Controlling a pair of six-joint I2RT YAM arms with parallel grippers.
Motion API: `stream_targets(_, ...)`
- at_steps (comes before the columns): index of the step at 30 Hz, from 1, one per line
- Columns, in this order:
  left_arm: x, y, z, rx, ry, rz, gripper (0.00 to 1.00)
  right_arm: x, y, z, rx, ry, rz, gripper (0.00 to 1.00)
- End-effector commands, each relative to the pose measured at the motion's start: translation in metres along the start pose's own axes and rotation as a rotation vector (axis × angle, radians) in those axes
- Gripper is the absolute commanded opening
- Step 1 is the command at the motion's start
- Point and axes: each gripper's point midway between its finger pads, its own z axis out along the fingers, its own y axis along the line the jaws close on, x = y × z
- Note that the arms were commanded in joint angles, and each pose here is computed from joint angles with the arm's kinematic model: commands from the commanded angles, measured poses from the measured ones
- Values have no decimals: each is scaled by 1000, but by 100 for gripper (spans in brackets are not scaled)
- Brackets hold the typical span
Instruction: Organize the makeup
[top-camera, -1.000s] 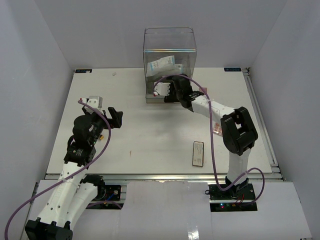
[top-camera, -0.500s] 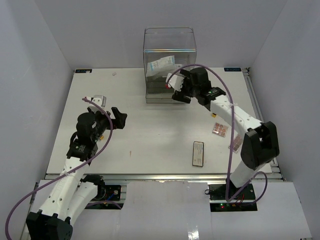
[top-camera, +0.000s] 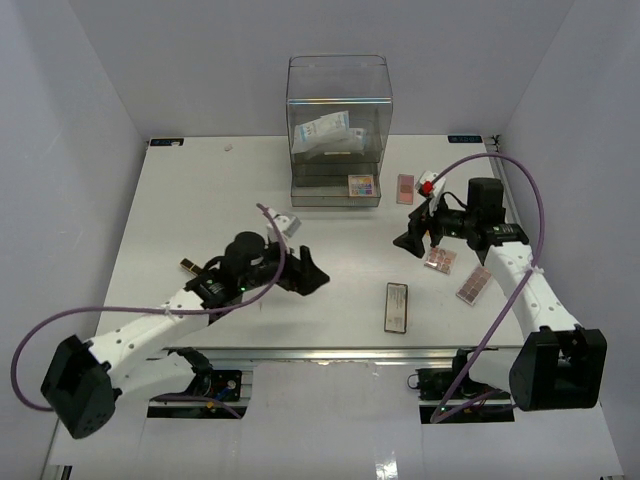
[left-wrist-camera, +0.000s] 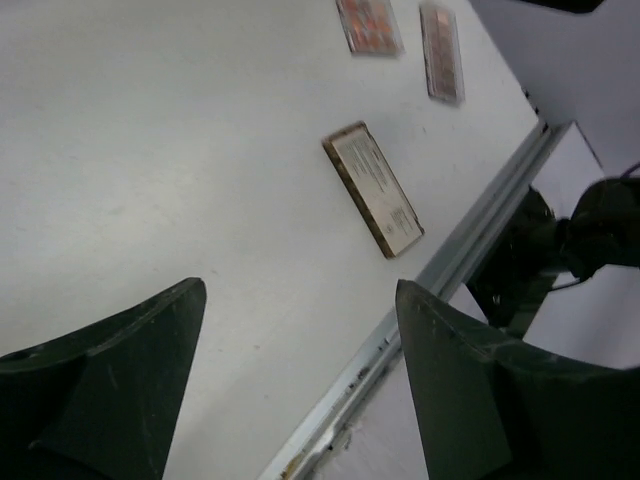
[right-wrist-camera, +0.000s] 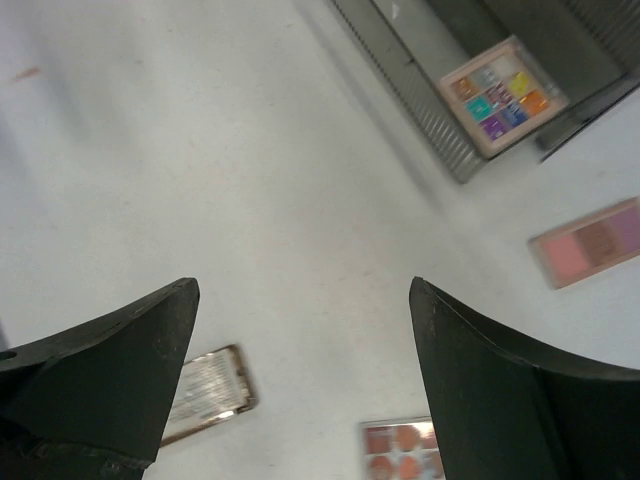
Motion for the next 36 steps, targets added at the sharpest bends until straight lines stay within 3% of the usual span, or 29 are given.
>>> stream_targets(1,13,-39,38,-58,35,-64,97,8,-9,-25,84,-72,204,93)
stream_targets(6,35,-83,96,-173,97,-27,98,24,-61,-77,354,-96,363,94)
stream_targets(7,59,-76,115,-231,157,-8,98,31,-68,-86,390,-98,389,94)
stream_targets(10,86,-80,144,-349,239,20,98,34,-73,-99,437,-114,436,94)
stream_targets(12,82,-95,165,-364,224,24,98,33,-74,-107,460,-127,433,94)
stream_targets(15,108,-94,183,-408,270,50,98,28,-71,-113,473,-146,413,94)
stream_targets(28,134,-86,201,-487,310,93,97,27,-66,-115,439,-175,434,94)
stream_targets(36,151,-79,206,-504,345,119,82,28,-65,-114,434,-175,444,94)
